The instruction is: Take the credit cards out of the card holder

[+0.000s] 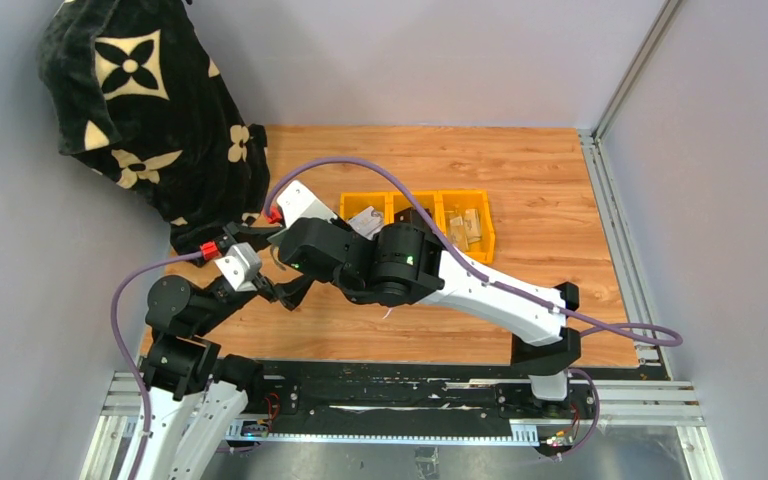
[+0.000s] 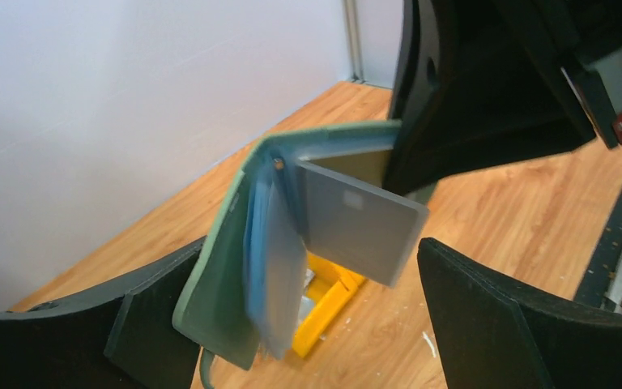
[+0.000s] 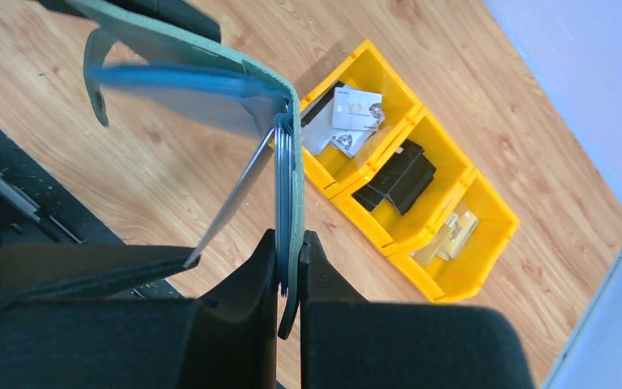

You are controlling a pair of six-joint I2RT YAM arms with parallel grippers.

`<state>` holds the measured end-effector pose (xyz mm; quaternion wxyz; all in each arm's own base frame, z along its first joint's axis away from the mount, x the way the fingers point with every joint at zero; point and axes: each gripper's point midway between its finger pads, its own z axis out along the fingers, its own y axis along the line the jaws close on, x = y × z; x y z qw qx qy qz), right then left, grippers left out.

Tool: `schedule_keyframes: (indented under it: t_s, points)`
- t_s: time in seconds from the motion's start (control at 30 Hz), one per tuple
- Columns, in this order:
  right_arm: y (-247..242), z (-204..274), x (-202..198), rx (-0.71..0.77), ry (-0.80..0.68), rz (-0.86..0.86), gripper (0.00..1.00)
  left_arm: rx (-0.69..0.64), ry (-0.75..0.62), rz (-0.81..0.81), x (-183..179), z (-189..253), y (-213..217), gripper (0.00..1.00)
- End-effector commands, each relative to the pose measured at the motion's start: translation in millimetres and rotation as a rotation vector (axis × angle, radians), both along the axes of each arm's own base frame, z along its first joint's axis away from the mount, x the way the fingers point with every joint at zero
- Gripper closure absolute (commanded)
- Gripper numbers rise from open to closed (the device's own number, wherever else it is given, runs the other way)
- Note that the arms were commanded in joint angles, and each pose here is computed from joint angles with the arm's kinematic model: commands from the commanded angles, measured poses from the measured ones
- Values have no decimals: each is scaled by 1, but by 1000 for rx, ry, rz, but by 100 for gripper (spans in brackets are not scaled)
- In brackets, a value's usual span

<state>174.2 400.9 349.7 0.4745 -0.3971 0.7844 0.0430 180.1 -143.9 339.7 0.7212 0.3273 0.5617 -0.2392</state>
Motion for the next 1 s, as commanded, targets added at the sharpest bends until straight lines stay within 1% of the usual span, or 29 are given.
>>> schedule_keyframes:
  t_s: [0.0,0.1,0.23,0.33,0.4,0.47,0.6,0.63,0.7,0.77,0.8,0.83,0.87,0.93,0.97]
  points:
    - [-18,12,5,-77,-88,-30,100,7,53,-97,-12,-18,-12,0]
    - [-18,10,5,-93,-99,-31,100,13,45,-88,-9,-19,-11,0]
    - [-15,8,5,-124,-114,-26,100,-2,71,-151,-16,-21,-20,0]
    - [-14,9,1,-102,-89,-2,100,40,40,-63,-3,-25,-10,0]
    - [-13,10,-6,-74,-60,33,100,54,36,14,9,-26,0,7]
    - [-9,7,-16,-43,-17,103,100,76,47,56,15,-29,5,14]
    - [-7,4,-39,26,59,238,100,86,64,65,17,-25,6,36]
    - [-7,3,-46,34,77,276,100,87,59,48,13,-21,4,45]
    - [-12,1,-52,47,95,310,100,100,59,-9,4,-17,-2,53]
    - [-16,2,-57,63,109,338,100,126,93,-98,-11,-18,-11,53]
    - [-19,3,-60,81,114,353,100,152,148,-166,-22,-25,-16,51]
    - [-21,5,-61,99,120,365,100,169,192,-262,-36,-25,-25,50]
    - [-21,7,-66,122,133,396,100,180,247,-323,-45,-29,-29,49]
    - [-23,13,-72,168,142,436,100,190,330,-408,-59,-34,-34,51]
    - [-23,14,-78,194,164,478,100,193,343,-440,-65,-31,-36,53]
